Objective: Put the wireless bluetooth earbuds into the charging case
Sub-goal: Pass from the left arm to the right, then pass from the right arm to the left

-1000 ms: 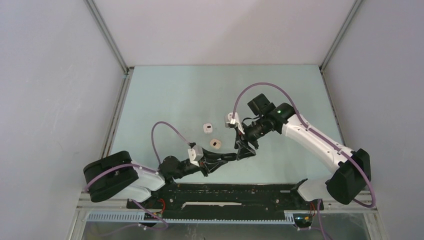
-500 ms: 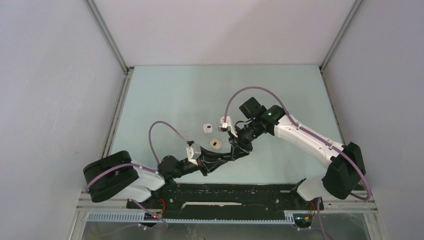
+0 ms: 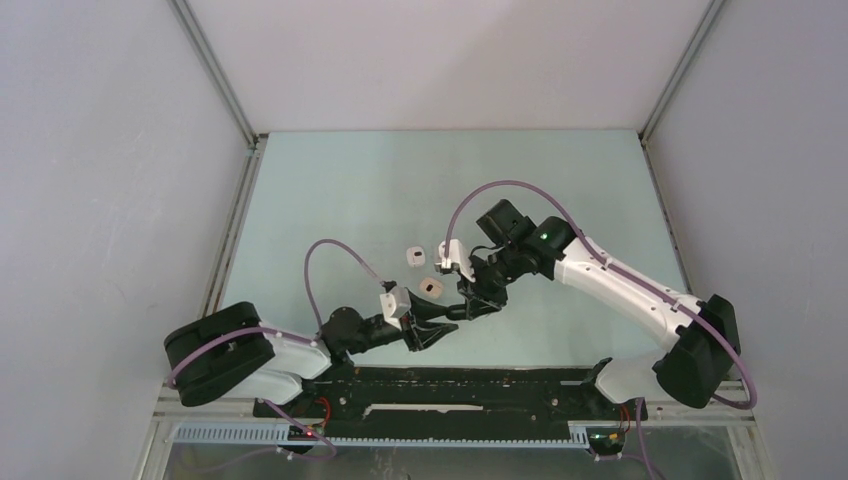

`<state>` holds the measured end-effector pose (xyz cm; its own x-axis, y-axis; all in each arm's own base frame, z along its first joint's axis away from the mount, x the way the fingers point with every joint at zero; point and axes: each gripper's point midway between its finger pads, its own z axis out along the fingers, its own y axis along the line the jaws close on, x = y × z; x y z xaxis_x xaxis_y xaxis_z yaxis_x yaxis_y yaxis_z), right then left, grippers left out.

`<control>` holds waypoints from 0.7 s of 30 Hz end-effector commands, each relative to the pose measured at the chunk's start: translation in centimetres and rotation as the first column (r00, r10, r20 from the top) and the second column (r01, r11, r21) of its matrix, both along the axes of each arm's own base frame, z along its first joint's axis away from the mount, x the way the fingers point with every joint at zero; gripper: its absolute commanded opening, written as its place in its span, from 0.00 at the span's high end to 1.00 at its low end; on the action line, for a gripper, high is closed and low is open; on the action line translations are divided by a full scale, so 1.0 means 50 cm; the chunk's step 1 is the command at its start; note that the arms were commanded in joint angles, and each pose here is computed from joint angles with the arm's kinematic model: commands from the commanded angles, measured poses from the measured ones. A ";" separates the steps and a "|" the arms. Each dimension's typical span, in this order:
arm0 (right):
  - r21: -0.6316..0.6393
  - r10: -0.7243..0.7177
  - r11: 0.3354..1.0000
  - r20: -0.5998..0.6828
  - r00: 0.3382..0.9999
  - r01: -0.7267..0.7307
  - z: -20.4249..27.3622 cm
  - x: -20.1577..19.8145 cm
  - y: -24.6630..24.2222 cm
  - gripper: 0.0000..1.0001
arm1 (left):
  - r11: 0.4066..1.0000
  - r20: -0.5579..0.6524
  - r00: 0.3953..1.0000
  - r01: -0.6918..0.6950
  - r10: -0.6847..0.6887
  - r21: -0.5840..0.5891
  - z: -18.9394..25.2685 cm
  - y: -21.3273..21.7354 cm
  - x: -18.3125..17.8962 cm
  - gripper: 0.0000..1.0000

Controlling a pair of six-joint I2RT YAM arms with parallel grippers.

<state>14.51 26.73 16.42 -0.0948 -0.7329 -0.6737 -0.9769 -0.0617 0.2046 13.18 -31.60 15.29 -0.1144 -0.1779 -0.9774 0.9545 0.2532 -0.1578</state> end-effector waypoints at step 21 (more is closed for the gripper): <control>0.034 0.048 0.998 -0.024 0.999 -0.047 0.011 -0.017 0.025 0.85 | 0.998 0.061 0.997 0.053 -0.051 -0.041 0.031 -0.016 -0.012 0.57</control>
<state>14.00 27.03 16.27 -0.0937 -0.7341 -0.6726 -0.9722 -0.0781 0.2207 12.74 -31.78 14.71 -0.1178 -0.1570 -0.9805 0.9616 0.2286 -0.1522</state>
